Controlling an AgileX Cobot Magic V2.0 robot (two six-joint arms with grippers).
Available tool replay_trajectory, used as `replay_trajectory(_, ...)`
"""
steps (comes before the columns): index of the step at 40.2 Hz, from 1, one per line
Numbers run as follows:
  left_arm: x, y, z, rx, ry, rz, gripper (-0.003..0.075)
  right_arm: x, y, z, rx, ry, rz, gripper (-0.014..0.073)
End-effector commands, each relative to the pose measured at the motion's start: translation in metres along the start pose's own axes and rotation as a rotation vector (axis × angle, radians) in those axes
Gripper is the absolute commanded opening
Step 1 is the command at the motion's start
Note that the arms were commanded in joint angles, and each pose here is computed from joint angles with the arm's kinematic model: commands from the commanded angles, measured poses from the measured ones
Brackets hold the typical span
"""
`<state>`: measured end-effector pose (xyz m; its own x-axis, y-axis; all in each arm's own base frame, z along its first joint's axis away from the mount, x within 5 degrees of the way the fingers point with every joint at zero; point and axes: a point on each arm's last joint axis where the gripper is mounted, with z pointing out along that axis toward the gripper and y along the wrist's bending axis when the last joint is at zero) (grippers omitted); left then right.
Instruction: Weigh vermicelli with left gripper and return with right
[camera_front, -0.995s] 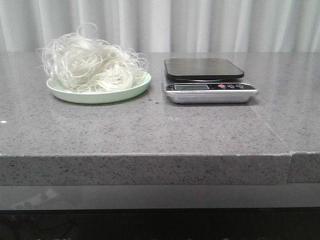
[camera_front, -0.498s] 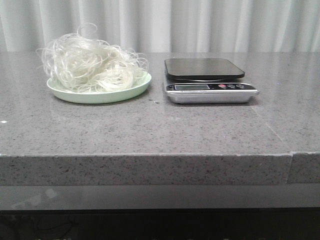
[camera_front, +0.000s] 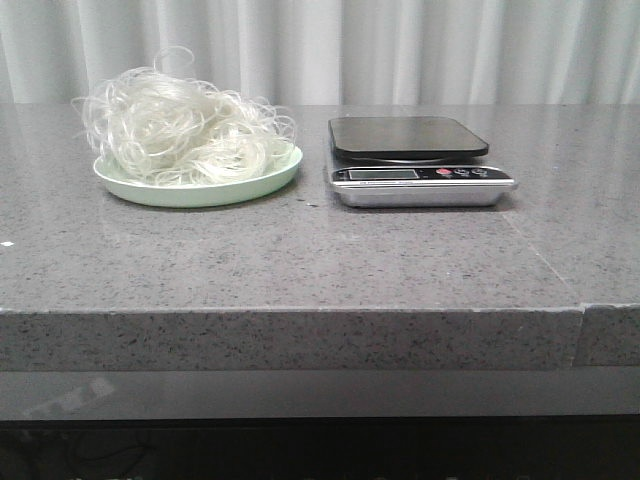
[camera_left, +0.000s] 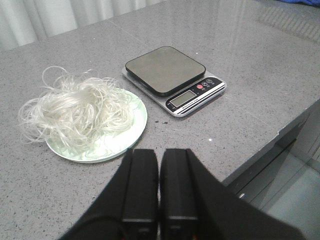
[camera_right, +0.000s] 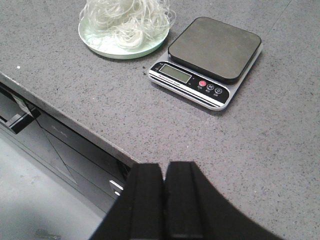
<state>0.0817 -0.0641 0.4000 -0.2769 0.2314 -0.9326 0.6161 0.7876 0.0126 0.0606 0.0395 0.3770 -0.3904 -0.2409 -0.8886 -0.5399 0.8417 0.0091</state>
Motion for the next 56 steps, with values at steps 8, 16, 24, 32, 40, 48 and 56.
replay_trajectory(8, -0.011, -0.001, -0.004, 0.014, -0.095, -0.01, 0.0155, -0.012, -0.001, -0.004, 0.012, -0.085, -0.004, 0.0158)
replay_trajectory(16, 0.015, 0.016, -0.003, -0.151, -0.133, -0.068, 0.0155, -0.012, -0.001, -0.004, 0.012, -0.085, -0.004, 0.0158)
replay_trajectory(24, 0.075, 0.031, -0.005, -0.397, -0.304, -0.109, 0.0155, -0.012, -0.001, -0.004, 0.012, -0.085, -0.004, 0.0158)
replay_trajectory(32, 0.136, 0.03, -0.006, -0.564, -0.421, -0.141, 0.0155, -0.012, -0.001, -0.004, 0.012, -0.085, -0.004, 0.0158)
replay_trajectory(40, 0.177, 0.029, 0.001, -0.63, -0.42, -0.157, 0.0155, -0.012, -0.001, -0.004, 0.012, -0.085, -0.004, 0.0158)
replay_trajectory(48, 0.194, 0.03, 0.009, -0.63, -0.419, -0.159, 0.0155, -0.012, -0.001, -0.004, 0.012, -0.085, -0.004, 0.0158)
replay_trajectory(56, 0.204, 0.031, 0.015, -0.635, -0.487, -0.137, 0.0155, -0.012, -0.001, -0.004, 0.012, -0.085, -0.004, 0.0158)
